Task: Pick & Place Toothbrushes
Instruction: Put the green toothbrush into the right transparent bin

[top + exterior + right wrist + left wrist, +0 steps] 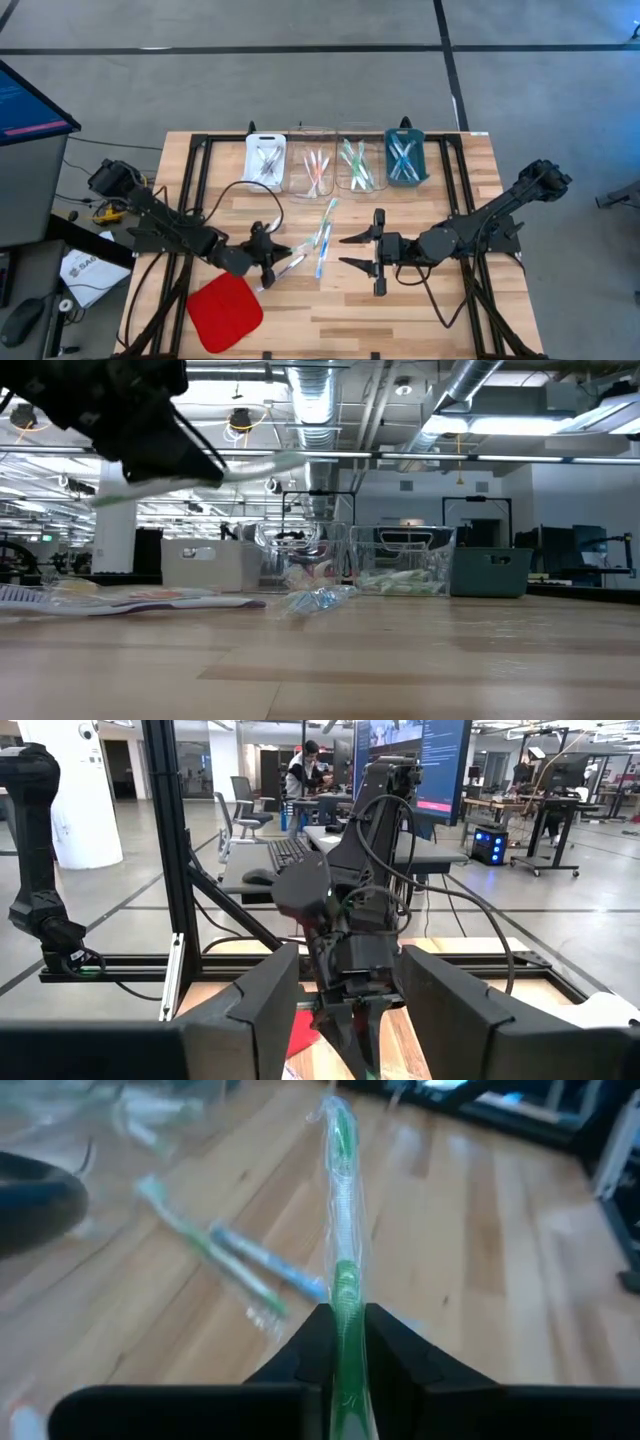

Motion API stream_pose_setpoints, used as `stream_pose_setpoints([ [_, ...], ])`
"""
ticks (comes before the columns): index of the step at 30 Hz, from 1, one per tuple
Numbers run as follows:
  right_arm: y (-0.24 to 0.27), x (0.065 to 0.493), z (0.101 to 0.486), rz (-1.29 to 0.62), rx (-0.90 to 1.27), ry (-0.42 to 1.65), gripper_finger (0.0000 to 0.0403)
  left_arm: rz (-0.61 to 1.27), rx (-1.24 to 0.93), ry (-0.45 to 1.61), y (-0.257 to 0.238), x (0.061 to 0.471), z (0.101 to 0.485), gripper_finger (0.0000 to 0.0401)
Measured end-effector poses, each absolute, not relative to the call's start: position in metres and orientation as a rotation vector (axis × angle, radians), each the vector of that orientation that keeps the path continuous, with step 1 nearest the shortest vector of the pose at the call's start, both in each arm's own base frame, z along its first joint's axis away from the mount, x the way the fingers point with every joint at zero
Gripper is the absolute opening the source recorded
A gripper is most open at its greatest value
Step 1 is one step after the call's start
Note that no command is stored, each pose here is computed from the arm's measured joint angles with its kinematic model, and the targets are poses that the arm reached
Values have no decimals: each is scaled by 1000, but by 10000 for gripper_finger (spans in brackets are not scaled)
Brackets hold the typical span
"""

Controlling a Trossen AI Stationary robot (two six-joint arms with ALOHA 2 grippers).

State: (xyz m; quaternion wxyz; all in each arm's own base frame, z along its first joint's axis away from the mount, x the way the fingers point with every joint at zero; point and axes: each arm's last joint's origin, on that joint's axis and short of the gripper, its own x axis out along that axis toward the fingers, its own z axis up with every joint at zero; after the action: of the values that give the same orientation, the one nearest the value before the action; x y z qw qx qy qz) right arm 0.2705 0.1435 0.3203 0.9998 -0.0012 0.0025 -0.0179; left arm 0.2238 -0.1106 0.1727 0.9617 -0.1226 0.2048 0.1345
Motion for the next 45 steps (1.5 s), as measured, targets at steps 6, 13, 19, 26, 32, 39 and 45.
stream_pose_setpoints([
  [6, 143, 270, 320, -36, -2, 5, 172, 234, -237, 330, -113, 228, 182, 28],
  [13, 143, 270, 320, -36, -3, 5, 172, 188, -224, 191, -116, 234, 198, 28],
  [19, 144, 271, 320, -36, -3, 5, 171, 164, -209, 85, -116, 237, 211, 28],
  [26, 142, 272, 320, -42, -3, 5, 176, 79, -233, -8, -110, 242, 222, 28],
  [32, 140, 272, 320, -48, -3, 5, 175, 18, -237, -96, -107, 244, 232, 28],
  [39, 140, 272, 320, -48, -3, 5, 178, -54, -242, -180, -102, 246, 241, 28],
  [45, 140, 272, 320, -48, -3, 6, 176, -157, -252, -260, -92, 249, 249, 28],
])
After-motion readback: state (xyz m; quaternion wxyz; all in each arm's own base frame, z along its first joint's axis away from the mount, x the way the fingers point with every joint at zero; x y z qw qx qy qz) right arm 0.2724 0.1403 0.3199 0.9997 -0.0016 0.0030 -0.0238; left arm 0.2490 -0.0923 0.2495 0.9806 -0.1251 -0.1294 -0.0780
